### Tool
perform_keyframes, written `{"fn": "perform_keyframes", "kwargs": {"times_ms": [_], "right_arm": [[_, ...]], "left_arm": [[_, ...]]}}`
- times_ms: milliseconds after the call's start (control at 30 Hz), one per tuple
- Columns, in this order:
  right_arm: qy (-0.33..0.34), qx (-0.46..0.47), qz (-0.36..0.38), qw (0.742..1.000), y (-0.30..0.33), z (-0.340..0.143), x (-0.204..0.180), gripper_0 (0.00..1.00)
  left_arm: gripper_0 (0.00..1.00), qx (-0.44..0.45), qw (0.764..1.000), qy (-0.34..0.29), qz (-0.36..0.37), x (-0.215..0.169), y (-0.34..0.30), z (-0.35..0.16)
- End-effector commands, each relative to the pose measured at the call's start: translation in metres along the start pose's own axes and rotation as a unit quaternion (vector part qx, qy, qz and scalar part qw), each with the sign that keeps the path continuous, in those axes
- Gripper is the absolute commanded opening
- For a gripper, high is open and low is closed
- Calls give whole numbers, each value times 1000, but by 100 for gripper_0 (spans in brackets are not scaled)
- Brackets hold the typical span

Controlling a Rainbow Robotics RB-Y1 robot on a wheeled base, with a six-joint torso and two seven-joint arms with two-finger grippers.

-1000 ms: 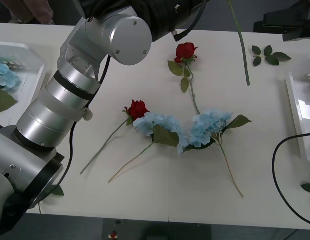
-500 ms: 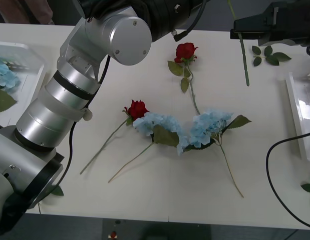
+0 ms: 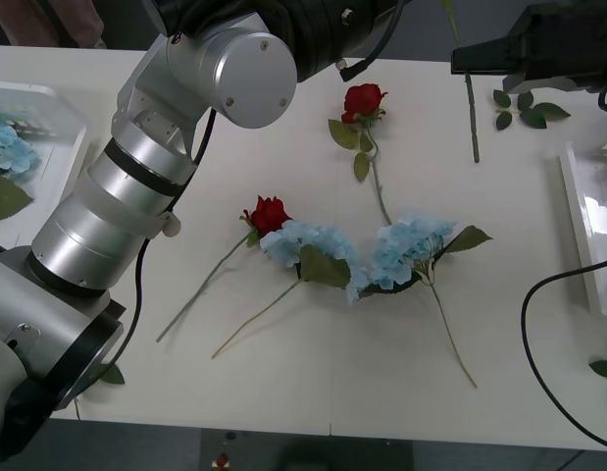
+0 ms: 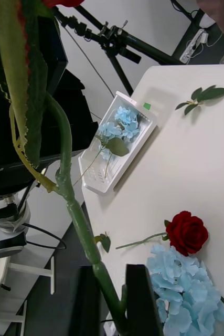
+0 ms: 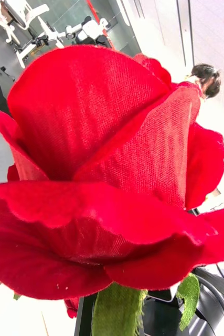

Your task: Put the red flowers into the right box and the blue flowers into the left box

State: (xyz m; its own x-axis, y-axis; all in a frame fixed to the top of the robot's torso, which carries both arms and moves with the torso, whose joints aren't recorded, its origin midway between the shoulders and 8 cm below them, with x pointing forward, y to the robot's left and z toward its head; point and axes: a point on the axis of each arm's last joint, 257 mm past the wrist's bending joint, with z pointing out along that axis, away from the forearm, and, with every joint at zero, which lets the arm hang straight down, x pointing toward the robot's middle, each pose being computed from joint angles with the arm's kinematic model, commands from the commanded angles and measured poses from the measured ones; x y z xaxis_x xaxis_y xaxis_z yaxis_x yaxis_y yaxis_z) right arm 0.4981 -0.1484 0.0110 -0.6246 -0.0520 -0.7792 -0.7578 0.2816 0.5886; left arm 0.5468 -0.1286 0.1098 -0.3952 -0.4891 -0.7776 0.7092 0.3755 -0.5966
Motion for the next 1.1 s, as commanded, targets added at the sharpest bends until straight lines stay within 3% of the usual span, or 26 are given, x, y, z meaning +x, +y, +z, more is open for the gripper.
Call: {"fn": "perform_keyframes", "kwargs": {"times_ms": [33, 300, 367, 467, 500, 833, 1100], "right_arm": [[-5, -19, -12, 1000, 24, 12, -23, 0], [-5, -26, -6, 1000, 28, 12, -23, 0], [-5, -27, -5, 1000, 28, 11, -23, 0], [-5, -27, -4, 1000, 29, 10, -23, 0], [-5, -28, -2, 1000, 29, 11, -23, 0], [-13, -17, 3, 1000, 25, 1, -27, 0], [-20, 68, 12, 997, -6, -40, -34, 0]], "left_arm": [[0, 23, 1000, -10, -1, -15, -26, 4], [1, 23, 1000, -10, -1, -15, -26, 4], [56, 23, 1000, -10, -1, -15, -26, 4], [92, 23, 1000, -10, -1, -15, -26, 4], [98, 23, 1000, -10, -1, -15, -26, 4], [100, 23, 1000, -10, -1, -15, -26, 4], [100, 23, 1000, -10, -1, -15, -26, 4]]}}
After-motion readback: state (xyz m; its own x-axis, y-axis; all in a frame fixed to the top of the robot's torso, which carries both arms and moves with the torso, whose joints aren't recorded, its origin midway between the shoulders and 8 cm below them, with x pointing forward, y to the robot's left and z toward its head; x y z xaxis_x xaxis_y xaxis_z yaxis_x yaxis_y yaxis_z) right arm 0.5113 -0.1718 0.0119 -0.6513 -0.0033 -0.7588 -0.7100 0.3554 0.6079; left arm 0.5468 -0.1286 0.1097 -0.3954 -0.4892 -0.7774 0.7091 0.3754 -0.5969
